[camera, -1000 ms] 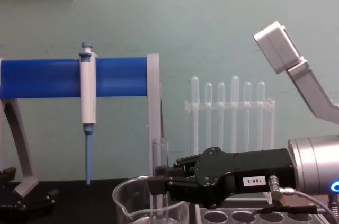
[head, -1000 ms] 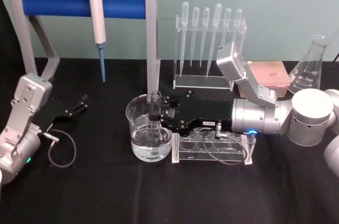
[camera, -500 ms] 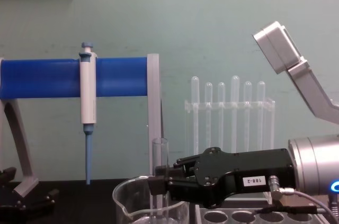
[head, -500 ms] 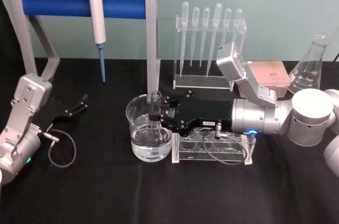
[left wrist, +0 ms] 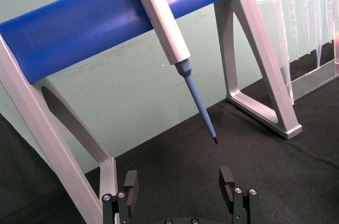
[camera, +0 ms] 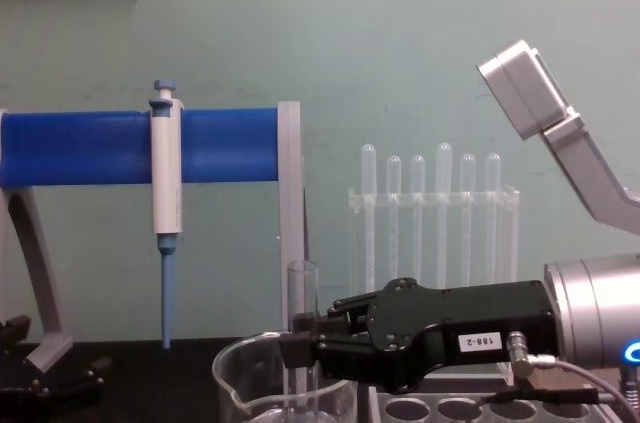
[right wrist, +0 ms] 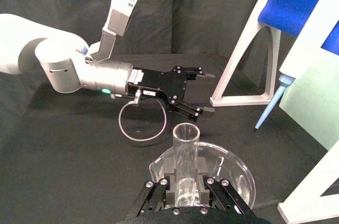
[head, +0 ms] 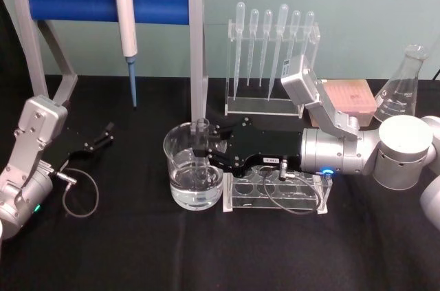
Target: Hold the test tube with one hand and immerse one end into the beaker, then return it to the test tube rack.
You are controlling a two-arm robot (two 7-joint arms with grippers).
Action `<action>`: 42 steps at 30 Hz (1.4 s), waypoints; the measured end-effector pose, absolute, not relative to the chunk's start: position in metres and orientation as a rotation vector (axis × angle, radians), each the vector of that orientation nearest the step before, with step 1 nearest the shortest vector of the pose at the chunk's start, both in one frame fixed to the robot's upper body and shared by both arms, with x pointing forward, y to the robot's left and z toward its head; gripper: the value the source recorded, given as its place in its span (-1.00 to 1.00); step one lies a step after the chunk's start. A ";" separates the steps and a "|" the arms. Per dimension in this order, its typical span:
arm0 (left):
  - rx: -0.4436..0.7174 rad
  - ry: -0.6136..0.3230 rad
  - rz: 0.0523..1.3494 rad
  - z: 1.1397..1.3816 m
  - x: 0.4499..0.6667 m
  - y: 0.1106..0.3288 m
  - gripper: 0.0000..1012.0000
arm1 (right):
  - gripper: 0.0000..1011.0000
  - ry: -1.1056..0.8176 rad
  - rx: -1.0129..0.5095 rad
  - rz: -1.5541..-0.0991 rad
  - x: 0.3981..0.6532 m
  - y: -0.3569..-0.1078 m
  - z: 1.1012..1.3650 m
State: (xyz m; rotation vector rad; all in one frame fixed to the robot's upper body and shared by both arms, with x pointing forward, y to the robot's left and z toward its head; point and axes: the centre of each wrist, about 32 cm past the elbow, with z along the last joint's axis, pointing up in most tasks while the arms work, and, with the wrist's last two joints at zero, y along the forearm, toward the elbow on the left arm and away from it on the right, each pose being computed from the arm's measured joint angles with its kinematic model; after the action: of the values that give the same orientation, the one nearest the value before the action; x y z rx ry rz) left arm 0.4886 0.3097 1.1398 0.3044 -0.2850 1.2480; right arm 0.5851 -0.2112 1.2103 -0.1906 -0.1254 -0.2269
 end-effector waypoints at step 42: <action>0.304 -0.285 1.248 1.140 0.489 0.310 0.98 | -0.53 -0.125 -0.191 -0.227 0.585 -0.211 1.210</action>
State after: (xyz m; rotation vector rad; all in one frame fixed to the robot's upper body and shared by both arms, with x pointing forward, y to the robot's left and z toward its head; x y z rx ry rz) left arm 0.4886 0.3097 1.1398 0.3044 -0.2851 1.2479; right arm 0.5851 -0.2113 1.2102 -0.1907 -0.1253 -0.2270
